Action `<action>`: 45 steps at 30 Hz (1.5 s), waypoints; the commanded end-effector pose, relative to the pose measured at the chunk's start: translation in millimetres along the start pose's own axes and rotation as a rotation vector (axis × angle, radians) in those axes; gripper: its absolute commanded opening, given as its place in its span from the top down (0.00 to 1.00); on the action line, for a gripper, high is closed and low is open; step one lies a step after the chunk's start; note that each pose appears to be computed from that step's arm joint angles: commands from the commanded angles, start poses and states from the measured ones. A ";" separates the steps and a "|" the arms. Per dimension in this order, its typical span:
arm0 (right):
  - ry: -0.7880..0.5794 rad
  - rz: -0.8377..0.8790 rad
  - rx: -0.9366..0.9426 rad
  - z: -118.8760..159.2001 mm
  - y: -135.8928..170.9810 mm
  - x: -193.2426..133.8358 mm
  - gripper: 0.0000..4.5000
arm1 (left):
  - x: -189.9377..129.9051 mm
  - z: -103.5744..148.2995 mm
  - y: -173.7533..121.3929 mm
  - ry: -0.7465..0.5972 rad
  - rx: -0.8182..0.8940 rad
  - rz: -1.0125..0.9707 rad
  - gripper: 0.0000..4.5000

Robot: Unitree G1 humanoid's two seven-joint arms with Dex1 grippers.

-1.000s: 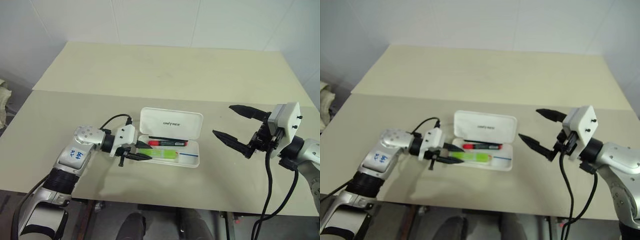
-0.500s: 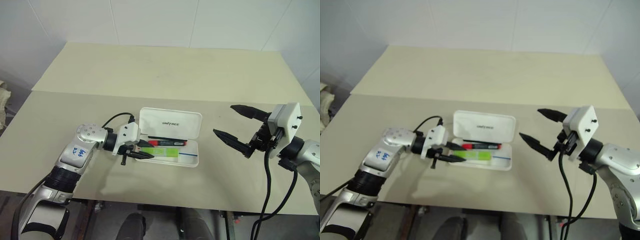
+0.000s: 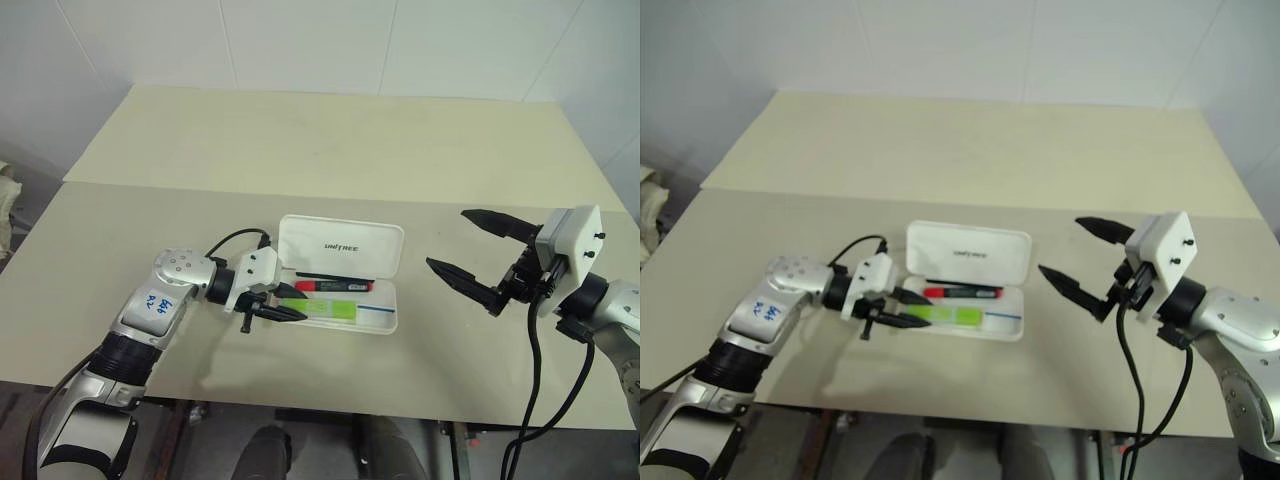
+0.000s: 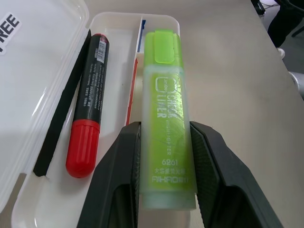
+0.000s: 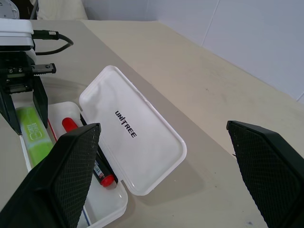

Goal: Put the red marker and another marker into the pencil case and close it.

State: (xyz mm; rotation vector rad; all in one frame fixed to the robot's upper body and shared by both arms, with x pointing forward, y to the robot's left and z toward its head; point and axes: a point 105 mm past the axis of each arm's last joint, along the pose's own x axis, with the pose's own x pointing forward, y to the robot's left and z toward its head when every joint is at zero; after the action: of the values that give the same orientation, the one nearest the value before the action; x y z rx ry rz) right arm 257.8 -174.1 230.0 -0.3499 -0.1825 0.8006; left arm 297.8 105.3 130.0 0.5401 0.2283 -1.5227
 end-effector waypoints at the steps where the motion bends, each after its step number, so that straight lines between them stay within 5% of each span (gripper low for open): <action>1: -0.044 -0.006 -0.029 12.3 2.2 -2.1 0.00 | -3.1 2.8 0.4 0.018 0.034 0.006 0.77; 5: -0.045 -0.006 -0.029 12.5 2.1 -1.3 0.00 | -3.1 1.4 0.6 0.024 0.034 0.004 0.77; 14: -0.048 -0.006 -0.028 12.8 1.5 -0.7 0.00 | -1.2 2.3 2.4 0.021 0.046 0.015 0.11; 26: -0.026 0.010 0.014 -0.2 -6.9 1.3 0.00 | -19.6 32.3 -6.9 -0.145 0.046 -0.006 0.08; 28: 0.010 0.013 0.036 -9.7 -12.5 -2.0 0.00 | -28.4 34.5 -7.5 -0.154 0.033 0.006 0.01; 34: 0.148 0.036 0.097 -46.5 -29.6 -19.9 0.00 | -54.4 55.3 -15.7 -0.277 0.010 0.002 0.01; 45: 0.458 0.213 0.097 -115.5 -66.5 -53.0 0.00 | -94.9 67.4 -5.5 -0.219 0.065 0.048 0.01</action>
State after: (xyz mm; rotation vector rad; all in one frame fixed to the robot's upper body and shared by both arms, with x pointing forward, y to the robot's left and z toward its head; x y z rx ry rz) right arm 299.3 -276.8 141.9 -0.4160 0.3219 0.8999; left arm 274.5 155.1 222.8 0.3875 0.0300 -1.5418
